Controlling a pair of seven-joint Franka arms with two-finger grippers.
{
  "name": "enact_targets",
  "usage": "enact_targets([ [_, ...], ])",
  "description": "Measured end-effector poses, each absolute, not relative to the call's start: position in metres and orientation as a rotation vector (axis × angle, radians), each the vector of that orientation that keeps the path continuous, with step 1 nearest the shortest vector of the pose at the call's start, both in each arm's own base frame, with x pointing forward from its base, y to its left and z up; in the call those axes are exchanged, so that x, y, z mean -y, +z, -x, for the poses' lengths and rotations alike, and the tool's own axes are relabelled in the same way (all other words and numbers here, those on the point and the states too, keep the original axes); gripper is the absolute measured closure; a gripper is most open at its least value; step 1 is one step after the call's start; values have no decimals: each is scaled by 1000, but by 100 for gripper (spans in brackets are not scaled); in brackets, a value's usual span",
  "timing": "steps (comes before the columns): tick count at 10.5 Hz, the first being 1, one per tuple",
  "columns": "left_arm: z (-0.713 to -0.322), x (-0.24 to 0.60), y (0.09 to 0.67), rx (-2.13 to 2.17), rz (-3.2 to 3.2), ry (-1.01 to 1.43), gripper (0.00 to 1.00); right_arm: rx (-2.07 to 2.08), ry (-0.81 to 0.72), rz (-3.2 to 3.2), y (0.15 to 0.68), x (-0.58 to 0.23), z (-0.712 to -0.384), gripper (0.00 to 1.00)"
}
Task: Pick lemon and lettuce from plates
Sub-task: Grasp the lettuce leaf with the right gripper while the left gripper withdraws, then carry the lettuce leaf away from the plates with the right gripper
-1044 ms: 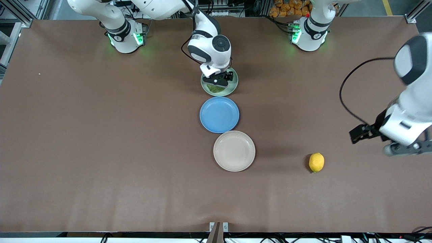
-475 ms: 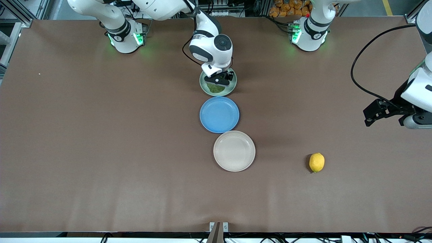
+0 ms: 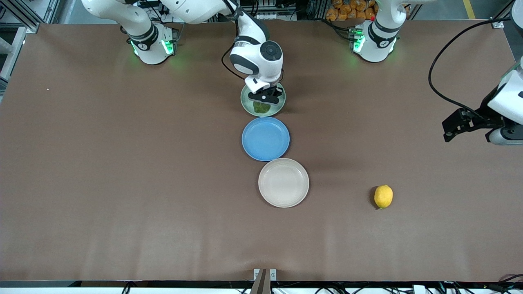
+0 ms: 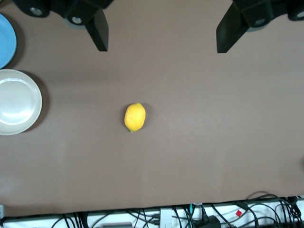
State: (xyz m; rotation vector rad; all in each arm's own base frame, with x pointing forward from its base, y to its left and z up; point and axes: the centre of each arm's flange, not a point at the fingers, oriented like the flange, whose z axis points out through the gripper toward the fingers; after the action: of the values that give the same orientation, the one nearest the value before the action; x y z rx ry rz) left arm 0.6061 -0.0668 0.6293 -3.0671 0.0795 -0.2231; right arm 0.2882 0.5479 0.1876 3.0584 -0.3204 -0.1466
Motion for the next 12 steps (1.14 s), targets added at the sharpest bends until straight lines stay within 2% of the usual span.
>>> enact_targets([
  [2, -605, 66, 628, -77, 3068, -207, 0, 289, -140, -3033, 201, -545, -297, 89],
  [7, -603, 61, 629, -69, 3067, -188, 0, 236, -98, -3030, 270, -519, -339, 89],
  [12, -603, 60, 629, -74, 3067, -184, 0, 132, -129, -3051, 334, -448, -414, 89],
])
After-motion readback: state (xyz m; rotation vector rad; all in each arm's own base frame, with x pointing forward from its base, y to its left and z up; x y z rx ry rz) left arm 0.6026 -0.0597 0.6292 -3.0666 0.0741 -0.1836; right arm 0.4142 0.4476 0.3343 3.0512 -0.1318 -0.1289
